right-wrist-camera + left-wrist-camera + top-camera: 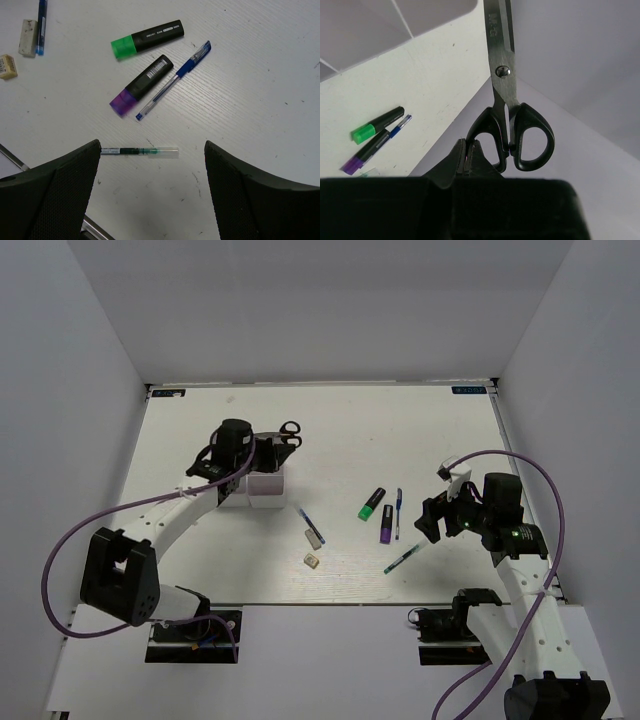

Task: Sort the stationery into containers
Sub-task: Place the scissors in the storage box.

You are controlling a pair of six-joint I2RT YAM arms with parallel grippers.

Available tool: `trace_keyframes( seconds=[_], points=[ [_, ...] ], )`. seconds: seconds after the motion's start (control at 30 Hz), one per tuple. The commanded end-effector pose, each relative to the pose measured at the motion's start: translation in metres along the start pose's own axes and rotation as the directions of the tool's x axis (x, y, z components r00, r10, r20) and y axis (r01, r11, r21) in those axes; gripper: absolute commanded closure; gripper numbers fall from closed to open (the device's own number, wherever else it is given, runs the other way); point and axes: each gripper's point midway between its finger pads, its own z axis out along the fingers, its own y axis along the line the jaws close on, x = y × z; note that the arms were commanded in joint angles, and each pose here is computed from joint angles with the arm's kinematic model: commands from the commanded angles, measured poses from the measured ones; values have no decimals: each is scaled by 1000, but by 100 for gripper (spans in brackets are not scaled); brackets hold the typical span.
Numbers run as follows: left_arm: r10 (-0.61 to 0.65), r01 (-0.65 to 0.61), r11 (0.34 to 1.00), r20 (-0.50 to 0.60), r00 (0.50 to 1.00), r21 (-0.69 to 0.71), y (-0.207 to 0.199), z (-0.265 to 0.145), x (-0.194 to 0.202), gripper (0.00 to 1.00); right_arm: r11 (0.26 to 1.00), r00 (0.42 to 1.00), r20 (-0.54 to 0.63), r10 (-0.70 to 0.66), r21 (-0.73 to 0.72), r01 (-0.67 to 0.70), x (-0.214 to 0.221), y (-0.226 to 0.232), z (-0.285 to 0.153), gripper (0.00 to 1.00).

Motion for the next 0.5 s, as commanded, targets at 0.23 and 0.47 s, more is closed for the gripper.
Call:
trace_keyframes(
  seconds=[0.23,0.47],
  points=[
    [-16,15,997,24,1000,70,-11,-4,17,100,999,999,35,-32,22,31,-8,-4,-2,14],
    [-39,37,998,42,998,52,4,-1,13,100,999,999,37,-34,23,33,-8,-4,-2,14]
  ],
)
